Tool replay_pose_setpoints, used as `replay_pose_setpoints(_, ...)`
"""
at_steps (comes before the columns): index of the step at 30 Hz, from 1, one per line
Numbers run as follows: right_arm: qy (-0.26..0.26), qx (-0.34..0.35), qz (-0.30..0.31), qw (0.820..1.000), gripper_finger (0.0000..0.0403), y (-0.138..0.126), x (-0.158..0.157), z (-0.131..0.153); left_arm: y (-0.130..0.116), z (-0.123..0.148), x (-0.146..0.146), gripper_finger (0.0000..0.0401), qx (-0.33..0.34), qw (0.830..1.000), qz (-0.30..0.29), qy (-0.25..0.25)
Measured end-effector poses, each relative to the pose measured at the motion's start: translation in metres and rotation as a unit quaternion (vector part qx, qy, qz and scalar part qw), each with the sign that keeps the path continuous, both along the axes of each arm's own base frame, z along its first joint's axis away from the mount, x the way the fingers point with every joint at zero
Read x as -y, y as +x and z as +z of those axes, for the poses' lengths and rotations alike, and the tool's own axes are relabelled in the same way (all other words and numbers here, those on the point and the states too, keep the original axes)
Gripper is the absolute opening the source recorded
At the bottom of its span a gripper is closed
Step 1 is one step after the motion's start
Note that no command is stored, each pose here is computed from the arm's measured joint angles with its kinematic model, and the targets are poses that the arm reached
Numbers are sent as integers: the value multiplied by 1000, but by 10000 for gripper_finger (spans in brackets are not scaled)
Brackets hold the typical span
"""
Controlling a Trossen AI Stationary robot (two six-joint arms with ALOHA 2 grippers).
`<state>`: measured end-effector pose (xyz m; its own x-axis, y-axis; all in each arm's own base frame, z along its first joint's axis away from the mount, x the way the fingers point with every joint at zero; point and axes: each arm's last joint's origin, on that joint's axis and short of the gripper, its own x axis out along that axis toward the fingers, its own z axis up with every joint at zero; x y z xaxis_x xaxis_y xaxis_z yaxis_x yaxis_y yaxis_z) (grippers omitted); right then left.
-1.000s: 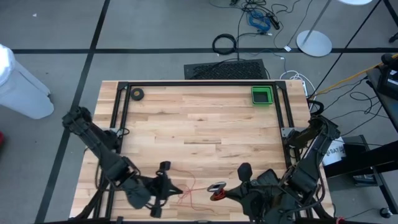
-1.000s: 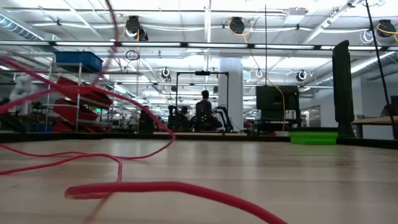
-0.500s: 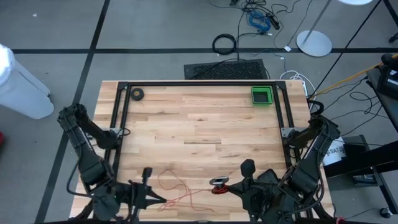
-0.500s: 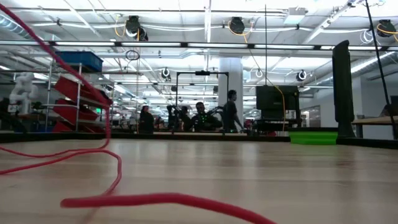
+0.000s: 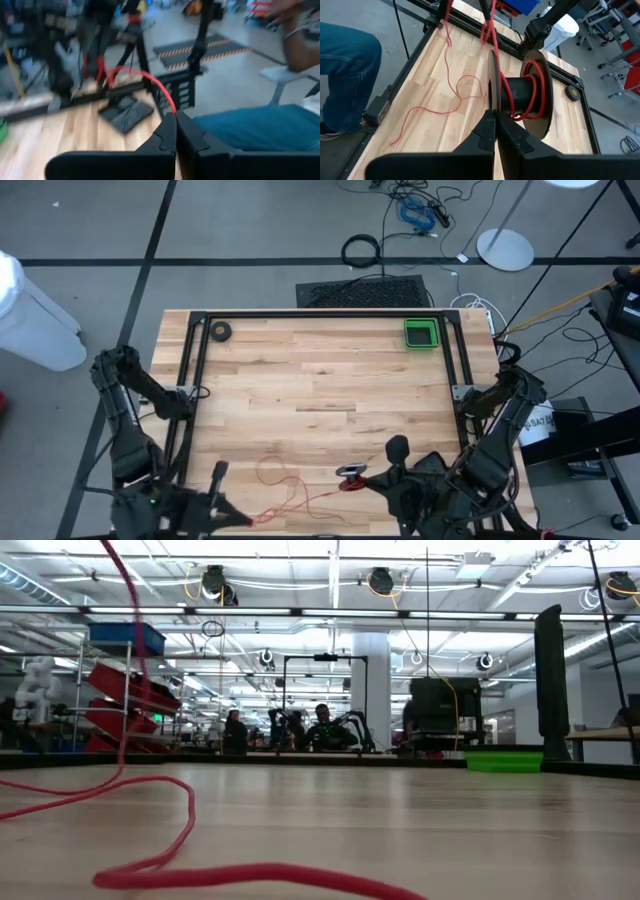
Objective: Coil cords
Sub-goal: Uncoil the red wire on the black spool
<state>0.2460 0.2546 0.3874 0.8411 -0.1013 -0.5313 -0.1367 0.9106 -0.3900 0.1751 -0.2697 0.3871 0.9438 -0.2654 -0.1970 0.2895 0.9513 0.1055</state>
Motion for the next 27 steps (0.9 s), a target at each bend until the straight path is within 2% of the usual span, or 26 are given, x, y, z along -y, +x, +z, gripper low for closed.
replay_pose_setpoints(5,24,-25,9,999,0,9,3,-5,-7,12,8,1,65,997,-25,28)
replay_pose_setpoints(11,30,-46,34,998,0,27,3,-14,-1,14,14,1,106,991,-27,73)
replay_pose_setpoints(17,44,-44,96,993,0,48,1,-19,18,9,15,1,126,986,-4,104)
replay_pose_setpoints(27,71,-72,201,974,0,73,-5,-35,44,4,5,1,132,983,60,116)
